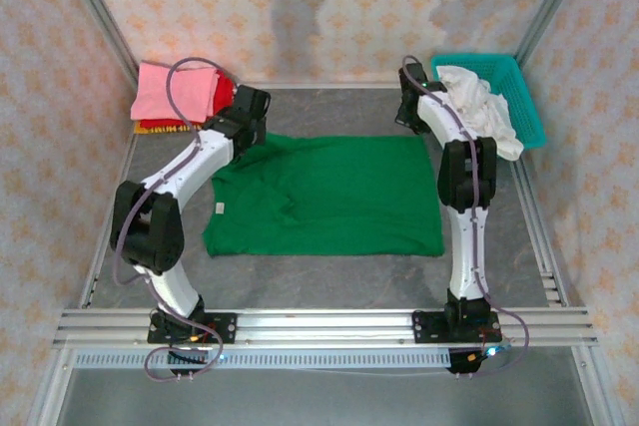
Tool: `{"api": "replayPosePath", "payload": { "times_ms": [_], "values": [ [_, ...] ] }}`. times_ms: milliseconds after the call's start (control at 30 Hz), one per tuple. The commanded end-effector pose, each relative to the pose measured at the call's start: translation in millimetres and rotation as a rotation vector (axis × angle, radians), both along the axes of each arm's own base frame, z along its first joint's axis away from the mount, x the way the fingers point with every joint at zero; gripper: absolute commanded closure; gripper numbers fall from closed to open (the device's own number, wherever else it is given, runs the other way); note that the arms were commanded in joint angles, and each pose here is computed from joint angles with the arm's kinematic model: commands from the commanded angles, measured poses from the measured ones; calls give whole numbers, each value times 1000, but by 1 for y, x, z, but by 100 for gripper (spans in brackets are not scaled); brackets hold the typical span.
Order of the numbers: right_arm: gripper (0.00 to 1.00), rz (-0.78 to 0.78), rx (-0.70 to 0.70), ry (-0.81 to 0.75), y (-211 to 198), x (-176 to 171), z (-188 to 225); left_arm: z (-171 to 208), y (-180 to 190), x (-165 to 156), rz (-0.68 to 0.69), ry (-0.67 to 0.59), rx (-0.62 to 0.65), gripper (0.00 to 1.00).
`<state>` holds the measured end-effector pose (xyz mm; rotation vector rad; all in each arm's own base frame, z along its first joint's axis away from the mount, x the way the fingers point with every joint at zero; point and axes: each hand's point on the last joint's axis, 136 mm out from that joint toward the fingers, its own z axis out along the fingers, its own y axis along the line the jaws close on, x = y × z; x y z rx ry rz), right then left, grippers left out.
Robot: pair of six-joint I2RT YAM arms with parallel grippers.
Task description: Fold and stack the t-shirts
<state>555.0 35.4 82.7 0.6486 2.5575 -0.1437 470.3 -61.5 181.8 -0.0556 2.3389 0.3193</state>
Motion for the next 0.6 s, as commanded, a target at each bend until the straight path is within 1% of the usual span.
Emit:
{"api": "replayPosePath", "payload": {
  "times_ms": [0,33,67,100,167,267,367,433,467,567],
  "values": [
    [100,-16,-21,-71,-11,5,25,14,13,14,19,-12,90,100],
    [92,-22,-20,-55,-13,4,20,17,13,18,20,-18,98,100],
    [68,-25,-21,-29,-14,5,15,21,13,23,18,-25,102,100],
    [60,-26,-25,-13,-15,5,11,23,13,27,19,-26,107,100],
    [58,-26,-35,19,-17,7,2,26,14,34,21,-28,122,100],
    [50,-33,-36,45,-18,9,-11,28,14,41,23,-31,129,100],
    [45,-40,-30,61,-17,8,-22,28,13,46,22,-36,129,100],
    [43,-37,-15,75,-15,8,-29,32,15,49,26,-47,131,100],
    [43,-36,-13,87,-14,6,-34,20,16,53,28,-23,141,100],
    [40,-39,-14,109,-15,3,-42,16,21,59,36,-9,142,100]
  ]
}}
